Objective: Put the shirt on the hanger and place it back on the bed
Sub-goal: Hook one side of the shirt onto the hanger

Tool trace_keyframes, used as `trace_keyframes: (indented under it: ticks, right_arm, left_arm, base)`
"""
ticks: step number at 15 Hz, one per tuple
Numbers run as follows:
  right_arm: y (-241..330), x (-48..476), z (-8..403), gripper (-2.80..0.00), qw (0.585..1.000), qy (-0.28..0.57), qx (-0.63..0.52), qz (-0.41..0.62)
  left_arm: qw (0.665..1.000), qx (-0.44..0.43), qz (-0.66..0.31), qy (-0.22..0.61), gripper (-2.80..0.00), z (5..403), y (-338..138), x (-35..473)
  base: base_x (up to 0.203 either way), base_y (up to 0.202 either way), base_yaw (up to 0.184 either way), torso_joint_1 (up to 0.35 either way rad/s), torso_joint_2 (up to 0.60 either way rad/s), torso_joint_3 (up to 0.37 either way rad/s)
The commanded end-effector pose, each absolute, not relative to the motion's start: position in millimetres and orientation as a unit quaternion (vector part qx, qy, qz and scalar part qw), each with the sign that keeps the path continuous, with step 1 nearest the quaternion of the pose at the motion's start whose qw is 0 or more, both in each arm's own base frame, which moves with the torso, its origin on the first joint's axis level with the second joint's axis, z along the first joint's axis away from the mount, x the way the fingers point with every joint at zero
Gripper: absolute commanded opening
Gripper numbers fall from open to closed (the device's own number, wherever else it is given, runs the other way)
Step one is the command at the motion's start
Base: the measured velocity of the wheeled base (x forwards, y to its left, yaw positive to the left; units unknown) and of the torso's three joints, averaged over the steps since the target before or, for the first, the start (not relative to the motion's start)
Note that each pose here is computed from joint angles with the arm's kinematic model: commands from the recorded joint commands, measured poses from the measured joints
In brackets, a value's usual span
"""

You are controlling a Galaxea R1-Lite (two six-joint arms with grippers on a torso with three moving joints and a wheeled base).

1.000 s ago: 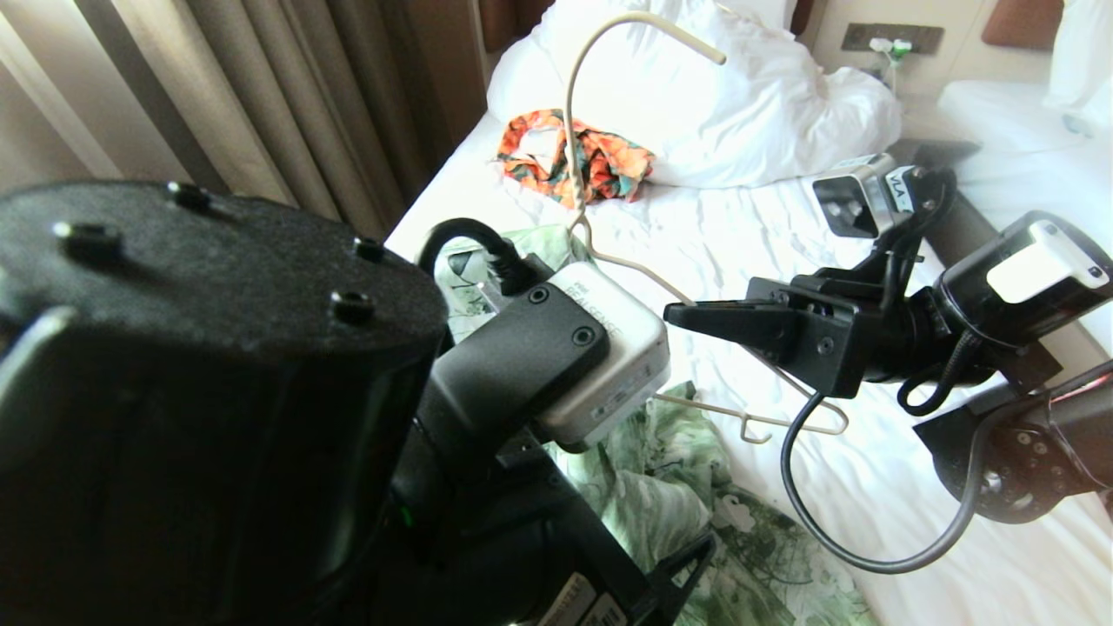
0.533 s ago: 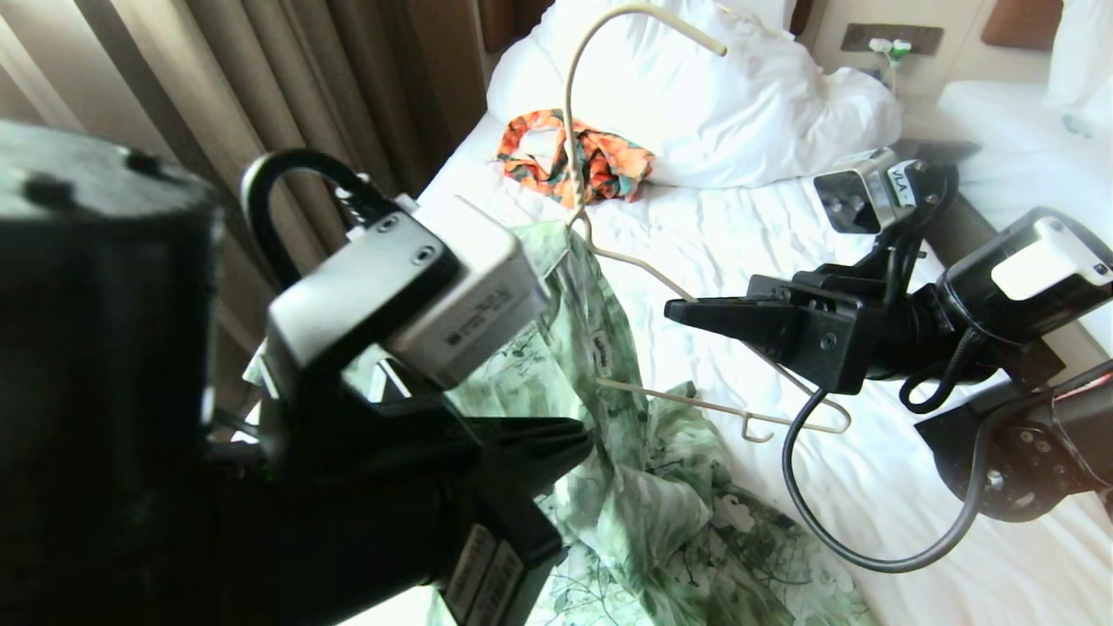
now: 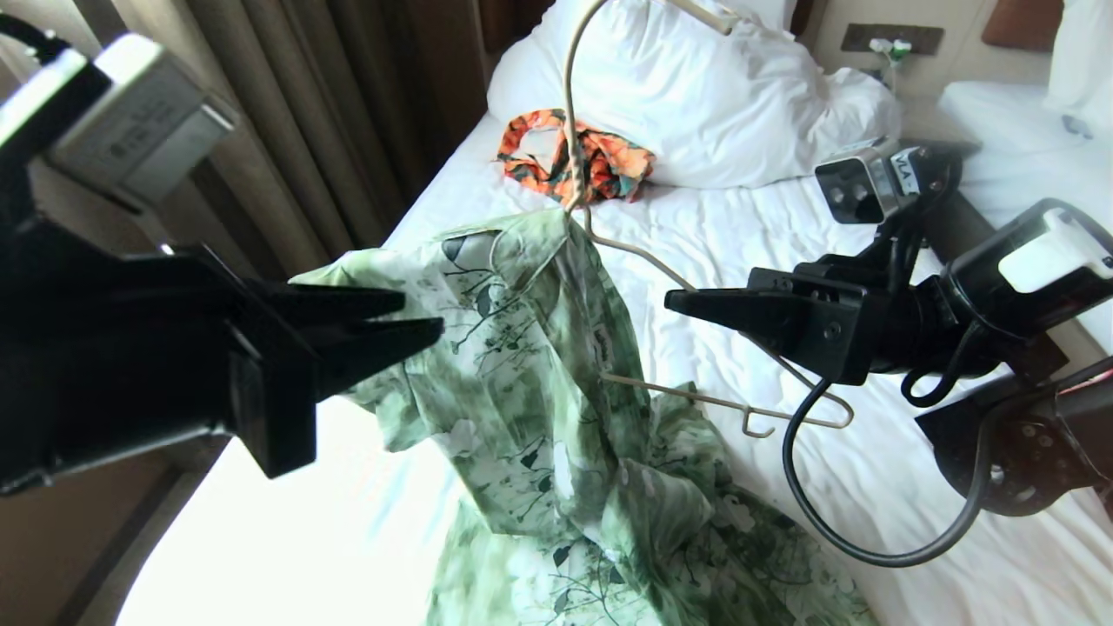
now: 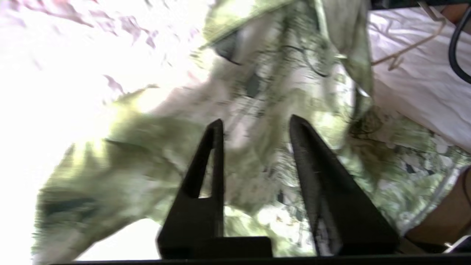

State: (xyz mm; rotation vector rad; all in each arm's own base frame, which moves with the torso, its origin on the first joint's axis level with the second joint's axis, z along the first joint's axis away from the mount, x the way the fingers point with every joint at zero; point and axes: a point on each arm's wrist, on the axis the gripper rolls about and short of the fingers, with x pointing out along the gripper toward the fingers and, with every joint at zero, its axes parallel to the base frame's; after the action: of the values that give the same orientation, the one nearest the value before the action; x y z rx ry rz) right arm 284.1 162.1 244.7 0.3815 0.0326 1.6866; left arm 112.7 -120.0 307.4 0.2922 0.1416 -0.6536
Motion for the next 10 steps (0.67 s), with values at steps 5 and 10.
trace_keyframes:
  ticks: [5,10]
  right_arm:
    - [161.8,285.6,246.5,-2.8,0.646,0.015,0.169,0.744]
    - [164.3,284.6,246.0,-2.8,0.643,0.017,0.169,0.747]
  left_arm:
    - [0.918,0.163,-0.36,0.022,0.0,341.9,-86.6,124.3]
    - [0.888,0.193,-0.413,0.062,0.0,333.8,-108.4,153.0]
  base:
    - [0.0,0.0,0.0,0.0,0.0,0.0]
    - [0.0,0.0,0.0,0.0,0.0,0.0]
